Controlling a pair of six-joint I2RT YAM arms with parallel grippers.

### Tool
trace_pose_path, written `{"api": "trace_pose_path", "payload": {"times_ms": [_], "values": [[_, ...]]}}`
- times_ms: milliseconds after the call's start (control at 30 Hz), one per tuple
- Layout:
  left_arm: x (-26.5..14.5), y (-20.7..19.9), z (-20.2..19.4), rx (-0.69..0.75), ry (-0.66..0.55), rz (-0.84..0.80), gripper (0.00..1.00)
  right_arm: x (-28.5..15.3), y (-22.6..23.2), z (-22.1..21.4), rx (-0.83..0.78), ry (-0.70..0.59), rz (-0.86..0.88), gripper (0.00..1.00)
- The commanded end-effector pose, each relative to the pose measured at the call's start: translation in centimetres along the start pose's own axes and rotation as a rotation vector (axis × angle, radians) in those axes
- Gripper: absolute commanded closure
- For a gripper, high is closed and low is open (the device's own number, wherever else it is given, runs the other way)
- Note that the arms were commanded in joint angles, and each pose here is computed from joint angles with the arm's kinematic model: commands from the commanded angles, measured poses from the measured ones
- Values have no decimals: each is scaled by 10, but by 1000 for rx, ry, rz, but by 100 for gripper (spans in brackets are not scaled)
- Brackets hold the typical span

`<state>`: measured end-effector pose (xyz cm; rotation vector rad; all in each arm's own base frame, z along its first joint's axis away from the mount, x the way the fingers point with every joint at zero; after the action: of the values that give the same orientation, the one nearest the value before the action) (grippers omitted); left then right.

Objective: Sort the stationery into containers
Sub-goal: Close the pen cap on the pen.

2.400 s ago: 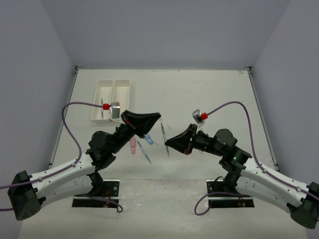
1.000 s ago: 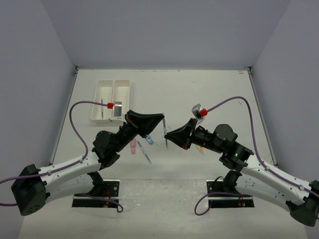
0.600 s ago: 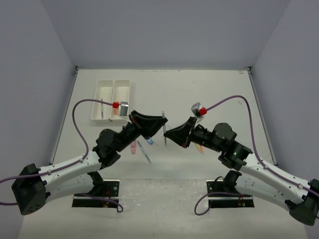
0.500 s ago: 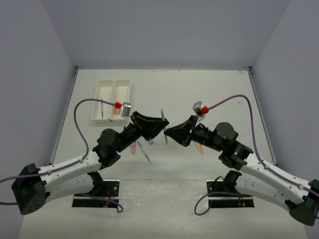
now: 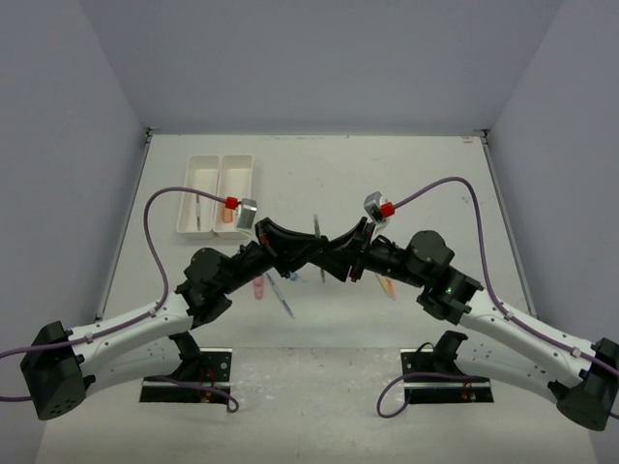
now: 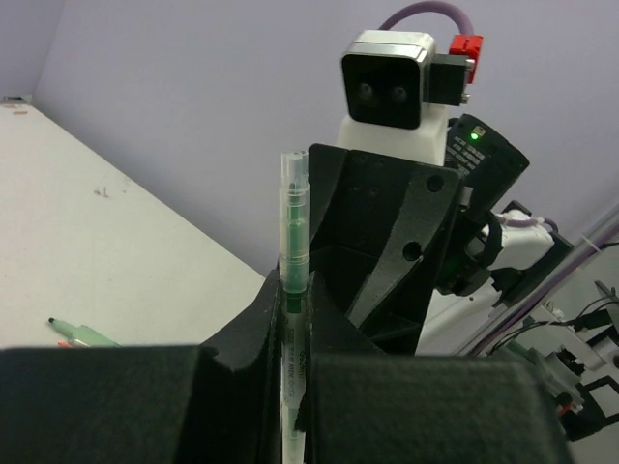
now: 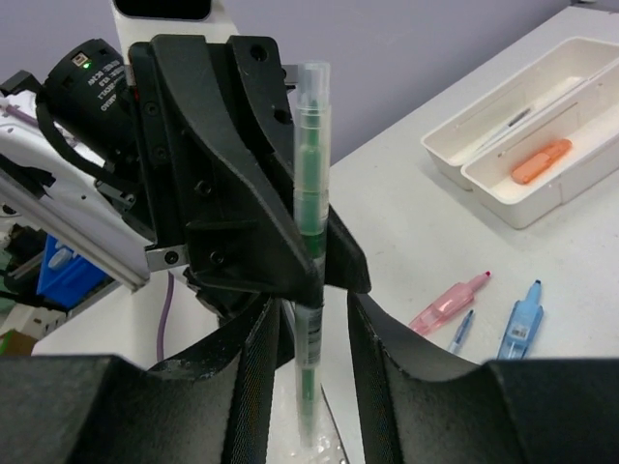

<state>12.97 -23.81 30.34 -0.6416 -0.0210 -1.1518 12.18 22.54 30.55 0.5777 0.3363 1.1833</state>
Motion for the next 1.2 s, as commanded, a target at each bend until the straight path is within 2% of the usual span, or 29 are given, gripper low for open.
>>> {"api": "trace_pose_path", "payload": {"times_ms": [0, 67, 100, 133, 167, 200, 267, 300, 667, 800, 900, 967, 1100, 1167], "values": [[1, -18, 18, 55, -41, -120, 100, 10, 17, 15, -29, -10, 122, 66], [2, -18, 19, 57, -36, -113, 100, 14, 17, 14, -24, 2, 128, 91], [2, -17, 18, 55, -31, -102, 100, 14, 16, 15, -23, 2, 126, 100], [2, -16, 18, 58, -29, -94, 98, 14, 16, 15, -24, 0, 126, 100], [4, -16, 20, 74, -30, -85, 86, 13, 17, 14, -26, -3, 124, 100], [4, -13, 19, 83, -15, -60, 65, 12, 16, 14, -29, -4, 122, 100], [6, -10, 22, 102, 2, -10, 32, 10, 16, 13, -39, -5, 115, 100], [7, -10, 25, 112, 1, 5, 29, 9, 15, 13, -39, -5, 111, 100], [14, -18, 55, 188, -23, 70, 45, 4, 15, 5, -45, 41, 131, 100], [14, -17, 54, 184, -27, 74, 46, 3, 15, 4, -46, 55, 136, 100], [15, -18, 55, 181, -28, 69, 54, 3, 15, 4, -50, 59, 138, 100], [16, -18, 54, 179, -24, 60, 69, 2, 15, 4, -52, 59, 133, 100], [17, -19, 52, 169, -16, 40, 75, 2, 16, 5, -54, 57, 130, 100], [17, -19, 48, 159, -6, 25, 89, 3, 16, 8, -56, 46, 123, 100]]}}
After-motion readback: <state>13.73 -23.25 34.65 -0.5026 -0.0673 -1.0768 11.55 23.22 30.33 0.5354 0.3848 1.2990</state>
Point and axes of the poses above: each gripper's point midway between its finger pads, its own x axis out along the fingers, its own y axis along the line the jaws close on, z = x × y, the point moved 9 cm from there along -x, back along the fingers, and after that the axes turned 8 degrees about x, right-handed, at the moved point
